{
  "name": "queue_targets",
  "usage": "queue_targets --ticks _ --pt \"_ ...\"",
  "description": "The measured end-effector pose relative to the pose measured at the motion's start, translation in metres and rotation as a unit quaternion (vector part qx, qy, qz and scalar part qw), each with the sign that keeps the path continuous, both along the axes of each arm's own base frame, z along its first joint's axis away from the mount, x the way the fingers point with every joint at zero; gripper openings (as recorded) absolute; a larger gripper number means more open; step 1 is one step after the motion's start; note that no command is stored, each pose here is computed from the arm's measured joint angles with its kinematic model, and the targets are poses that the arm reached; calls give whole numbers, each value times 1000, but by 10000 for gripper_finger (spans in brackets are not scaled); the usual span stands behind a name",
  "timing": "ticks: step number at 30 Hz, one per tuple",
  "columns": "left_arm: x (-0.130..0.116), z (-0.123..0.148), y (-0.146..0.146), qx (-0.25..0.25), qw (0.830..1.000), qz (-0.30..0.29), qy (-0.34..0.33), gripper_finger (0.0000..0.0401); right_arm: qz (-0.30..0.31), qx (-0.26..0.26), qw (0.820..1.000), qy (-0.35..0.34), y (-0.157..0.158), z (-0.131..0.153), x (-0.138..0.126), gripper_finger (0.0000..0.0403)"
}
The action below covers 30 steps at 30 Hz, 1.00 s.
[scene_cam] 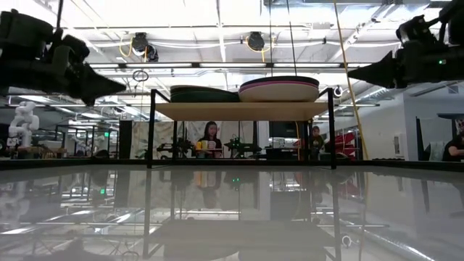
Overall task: Place and stack plates onto a shelf
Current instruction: Return to Home Position
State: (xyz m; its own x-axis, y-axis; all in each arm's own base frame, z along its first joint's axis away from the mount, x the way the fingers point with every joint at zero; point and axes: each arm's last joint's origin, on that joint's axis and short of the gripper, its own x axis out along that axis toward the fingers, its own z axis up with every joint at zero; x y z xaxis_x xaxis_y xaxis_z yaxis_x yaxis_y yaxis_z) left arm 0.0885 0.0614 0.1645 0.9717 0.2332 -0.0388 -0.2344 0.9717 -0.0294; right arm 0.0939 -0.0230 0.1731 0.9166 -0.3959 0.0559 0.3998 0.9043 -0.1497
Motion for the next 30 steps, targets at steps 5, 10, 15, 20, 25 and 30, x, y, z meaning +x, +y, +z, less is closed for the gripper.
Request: queue_targets --ticks 5,10,15,20,25,30 --pt "-1 -8 0 -28 999 11 31 5 -39 11 999 -8 -2 1 -1 0" --pt "-1 -7 0 -24 999 11 30 4 -37 11 999 -11 -2 1 -1 0" --pt "-1 -7 0 -24 999 11 30 4 -37 11 999 -13 -2 1 -1 0" --pt "-1 -7 0 -24 999 11 30 4 -36 10 999 -14 -2 2 -1 0" --pt "-1 -7 0 -23 999 11 30 4 -36 10 999 -14 -2 2 -1 0" --pt "-1 -7 0 -23 999 12 30 4 -36 10 999 -14 -2 2 -1 0"
